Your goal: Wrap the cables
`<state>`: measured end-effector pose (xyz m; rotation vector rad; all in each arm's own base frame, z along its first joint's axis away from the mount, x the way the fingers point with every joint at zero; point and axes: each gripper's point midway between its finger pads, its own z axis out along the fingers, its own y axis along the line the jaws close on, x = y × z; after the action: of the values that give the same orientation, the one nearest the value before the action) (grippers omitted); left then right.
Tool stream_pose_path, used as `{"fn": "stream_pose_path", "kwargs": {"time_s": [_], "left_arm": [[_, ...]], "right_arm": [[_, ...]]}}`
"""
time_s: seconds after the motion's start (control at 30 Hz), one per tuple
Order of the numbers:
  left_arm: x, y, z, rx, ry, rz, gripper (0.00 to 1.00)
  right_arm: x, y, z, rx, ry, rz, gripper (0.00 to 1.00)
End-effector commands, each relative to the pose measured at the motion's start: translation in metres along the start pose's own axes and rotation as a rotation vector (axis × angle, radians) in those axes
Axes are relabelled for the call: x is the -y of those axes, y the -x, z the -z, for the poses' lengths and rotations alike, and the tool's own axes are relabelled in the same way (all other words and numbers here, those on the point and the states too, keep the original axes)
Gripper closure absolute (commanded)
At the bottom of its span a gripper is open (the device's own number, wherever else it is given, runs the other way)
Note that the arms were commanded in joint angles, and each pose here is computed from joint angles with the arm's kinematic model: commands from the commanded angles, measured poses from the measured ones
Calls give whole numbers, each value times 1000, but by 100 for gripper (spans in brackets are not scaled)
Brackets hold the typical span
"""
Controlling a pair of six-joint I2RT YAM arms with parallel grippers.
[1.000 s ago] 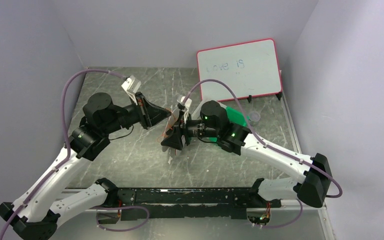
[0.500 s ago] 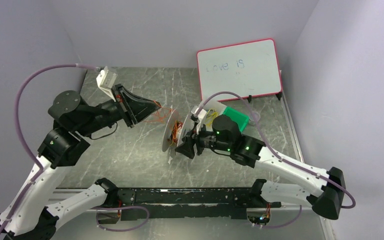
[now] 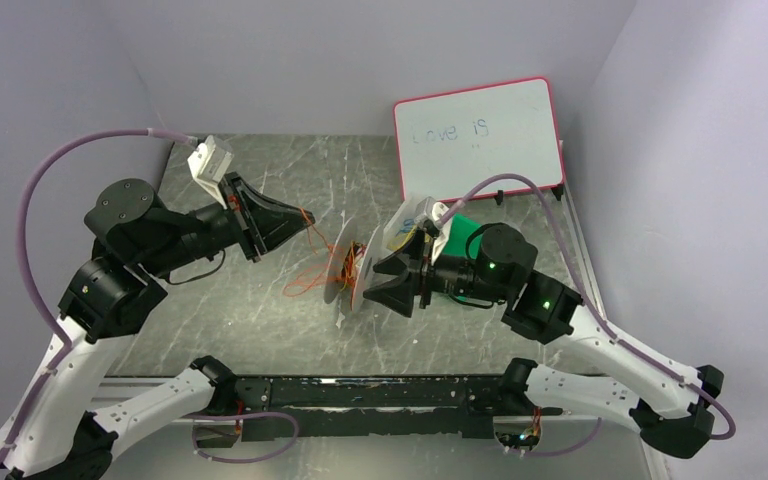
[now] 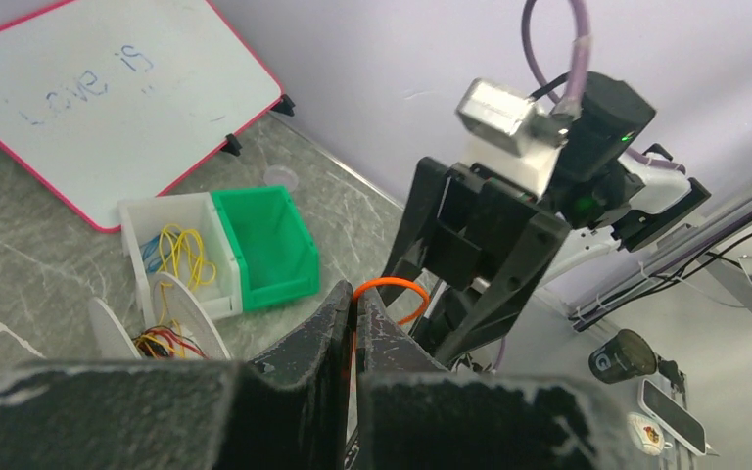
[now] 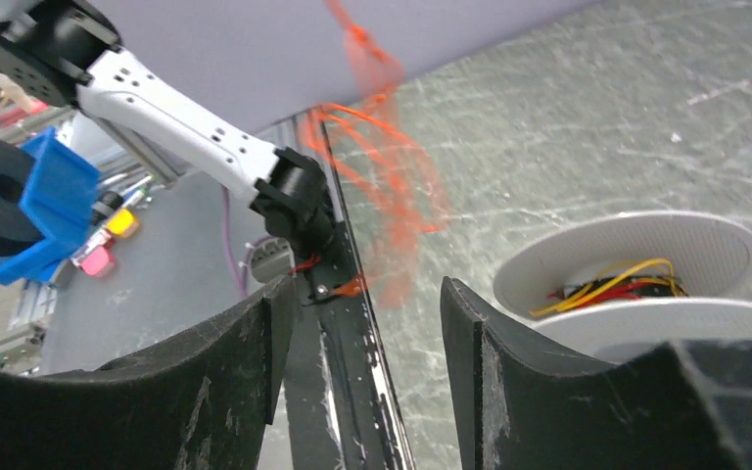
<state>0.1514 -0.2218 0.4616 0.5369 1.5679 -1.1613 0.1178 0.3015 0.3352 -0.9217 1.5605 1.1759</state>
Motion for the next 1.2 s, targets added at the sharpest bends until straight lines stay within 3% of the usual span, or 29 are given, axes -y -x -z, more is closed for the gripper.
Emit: {"fn": "stream_pose_path", "kwargs": {"time_s": [0.0, 0.1, 0.37, 0.77, 1.17], "left_arm": [[-2, -3, 3, -14, 15, -10, 93], [-3, -5, 3, -16, 15, -8, 93], [-8, -8, 1, -30, 33, -14, 93], [-13, -15, 0, -52, 45, -8, 93], [-11, -17, -2, -65, 27, -18, 93]], "right_arm": [[-25, 21, 6, 53, 107, 7, 41], [-31, 47, 10, 132, 116, 19, 42], [-16, 70, -6, 168, 37, 38, 48], [-18, 65, -38, 94, 119, 82, 49], [2, 59, -50, 80, 37, 102, 53]]}}
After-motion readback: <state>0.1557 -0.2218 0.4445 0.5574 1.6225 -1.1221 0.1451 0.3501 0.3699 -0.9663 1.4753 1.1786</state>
